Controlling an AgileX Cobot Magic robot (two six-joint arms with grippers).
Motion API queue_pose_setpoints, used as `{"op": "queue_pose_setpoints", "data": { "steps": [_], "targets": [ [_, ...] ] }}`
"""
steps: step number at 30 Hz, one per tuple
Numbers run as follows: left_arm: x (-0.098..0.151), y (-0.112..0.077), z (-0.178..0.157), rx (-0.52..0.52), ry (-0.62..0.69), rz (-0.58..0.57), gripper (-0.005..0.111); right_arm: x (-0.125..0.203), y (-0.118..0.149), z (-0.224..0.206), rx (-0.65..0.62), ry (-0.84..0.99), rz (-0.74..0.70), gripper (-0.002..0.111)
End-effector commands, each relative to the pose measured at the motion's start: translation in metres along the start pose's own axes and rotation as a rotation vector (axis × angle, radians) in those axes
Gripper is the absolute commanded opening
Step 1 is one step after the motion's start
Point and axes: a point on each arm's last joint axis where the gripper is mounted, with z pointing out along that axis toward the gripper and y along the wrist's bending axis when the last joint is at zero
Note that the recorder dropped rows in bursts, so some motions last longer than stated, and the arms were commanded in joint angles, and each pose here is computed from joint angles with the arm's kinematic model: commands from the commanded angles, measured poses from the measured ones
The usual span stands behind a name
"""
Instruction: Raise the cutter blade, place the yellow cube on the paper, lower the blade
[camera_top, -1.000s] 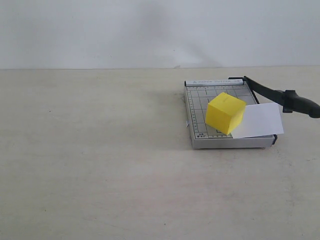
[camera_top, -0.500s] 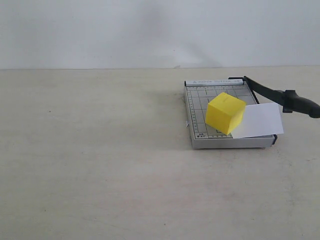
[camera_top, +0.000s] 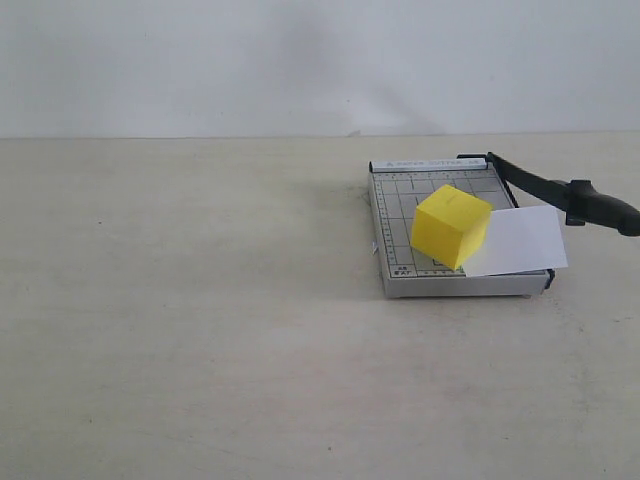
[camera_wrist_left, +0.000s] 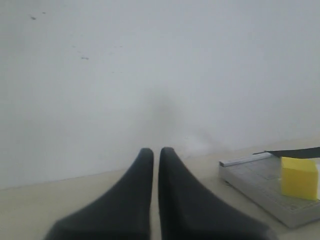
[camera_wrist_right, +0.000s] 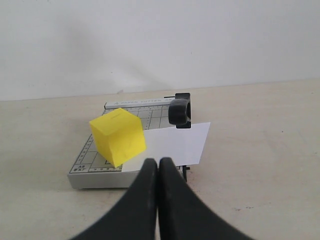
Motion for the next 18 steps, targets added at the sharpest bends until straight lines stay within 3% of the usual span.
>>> {"op": "queue_pose_setpoints", "data": {
  "steps": [1, 8, 18],
  "targets": [
    [0.001, 0.006, 0.000, -0.109, 0.006, 0.014, 0.004, -0.001, 0.000, 0.000, 0.001, -0.006, -0.013, 0.000],
    [0.001, 0.014, -0.002, -0.261, 0.010, 0.036, 0.004, -0.001, 0.000, 0.000, 0.001, -0.006, -0.013, 0.000],
    [0.001, 0.021, -0.004, -0.381, 0.013, 0.054, 0.004, -0.001, 0.000, 0.000, 0.001, -0.006, -0.013, 0.000]
  ]
}}
